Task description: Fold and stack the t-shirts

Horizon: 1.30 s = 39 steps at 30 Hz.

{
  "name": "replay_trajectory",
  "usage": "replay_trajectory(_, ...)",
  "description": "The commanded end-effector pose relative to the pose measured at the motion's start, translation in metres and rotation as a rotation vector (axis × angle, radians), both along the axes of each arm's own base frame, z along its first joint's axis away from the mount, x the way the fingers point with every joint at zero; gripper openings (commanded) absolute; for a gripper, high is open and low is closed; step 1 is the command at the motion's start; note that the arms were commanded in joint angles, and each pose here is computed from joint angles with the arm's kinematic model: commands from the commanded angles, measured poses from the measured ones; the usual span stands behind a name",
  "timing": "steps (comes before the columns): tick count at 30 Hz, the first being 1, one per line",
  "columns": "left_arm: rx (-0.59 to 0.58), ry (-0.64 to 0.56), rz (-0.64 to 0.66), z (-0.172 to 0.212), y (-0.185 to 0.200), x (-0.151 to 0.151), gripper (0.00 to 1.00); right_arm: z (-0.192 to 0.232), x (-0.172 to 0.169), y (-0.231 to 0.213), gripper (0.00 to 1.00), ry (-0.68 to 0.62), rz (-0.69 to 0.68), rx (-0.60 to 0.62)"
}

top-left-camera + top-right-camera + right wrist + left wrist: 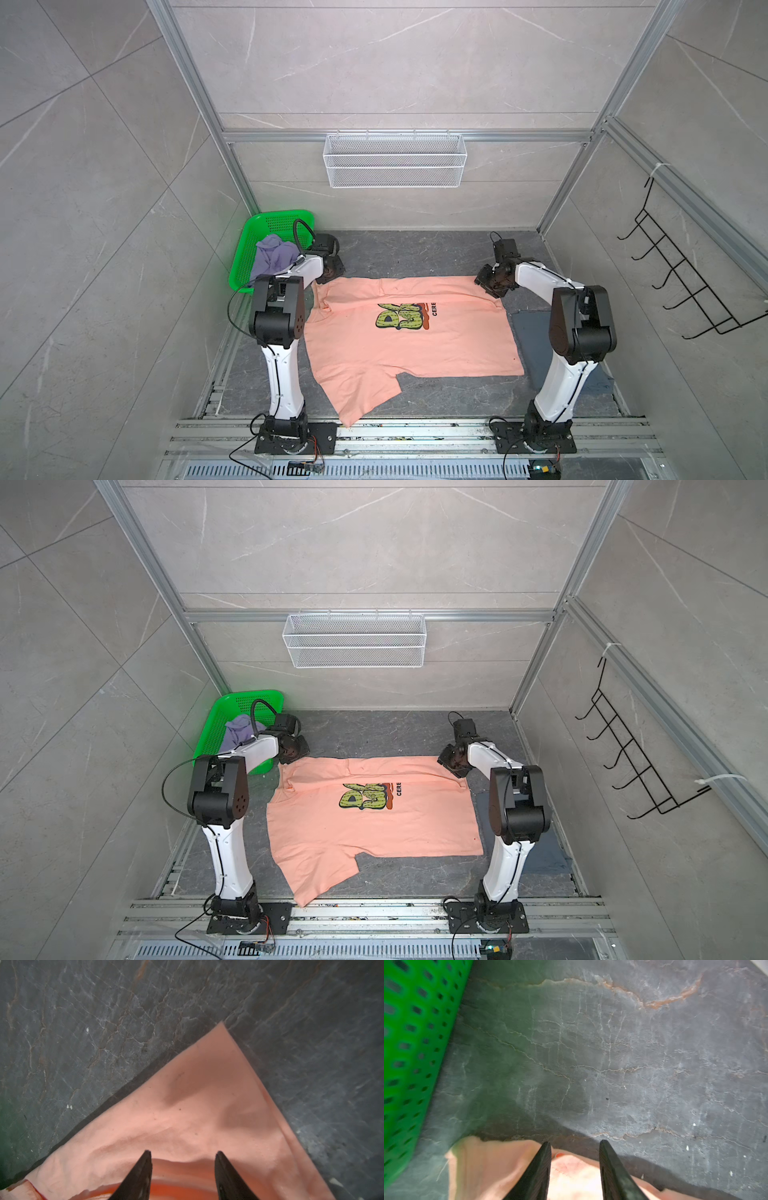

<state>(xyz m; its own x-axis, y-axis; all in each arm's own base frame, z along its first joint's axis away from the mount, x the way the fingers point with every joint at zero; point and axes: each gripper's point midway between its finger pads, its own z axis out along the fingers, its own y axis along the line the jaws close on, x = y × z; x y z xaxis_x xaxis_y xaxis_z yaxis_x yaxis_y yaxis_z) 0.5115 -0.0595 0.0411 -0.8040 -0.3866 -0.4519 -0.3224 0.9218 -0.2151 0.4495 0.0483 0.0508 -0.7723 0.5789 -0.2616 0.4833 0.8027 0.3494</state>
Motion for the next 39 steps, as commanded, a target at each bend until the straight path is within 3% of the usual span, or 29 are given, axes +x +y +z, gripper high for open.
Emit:
replay_trajectory(1, -0.009, -0.009, -0.011, 0.003, 0.001, 0.006, 0.4, -0.004, 0.005, -0.001, 0.51, 0.015, -0.013, -0.01)
replay_trajectory(8, 0.004, 0.005, -0.003, -0.002, 0.003, 0.002, 0.3, -0.007, 0.008, -0.002, 0.5, 0.021, -0.015, -0.015)
replay_trajectory(20, 0.031, -0.03, -0.002, 0.018, 0.008, 0.002, 0.0, -0.013, 0.01, -0.002, 0.49, 0.036, -0.008, -0.019)
replay_trajectory(23, 0.057, -0.039, -0.002, 0.024, 0.012, 0.0, 0.02, -0.014, 0.009, -0.003, 0.49, 0.038, -0.009, -0.019)
replay_trajectory(28, 0.119, -0.015, -0.008, 0.021, 0.021, -0.003, 0.2, -0.015, 0.009, -0.002, 0.49, 0.043, -0.007, -0.017)
replay_trajectory(39, 0.087, 0.027, -0.034, 0.001, 0.014, -0.007, 0.25, -0.017, 0.005, -0.003, 0.49, 0.054, -0.004, -0.028)
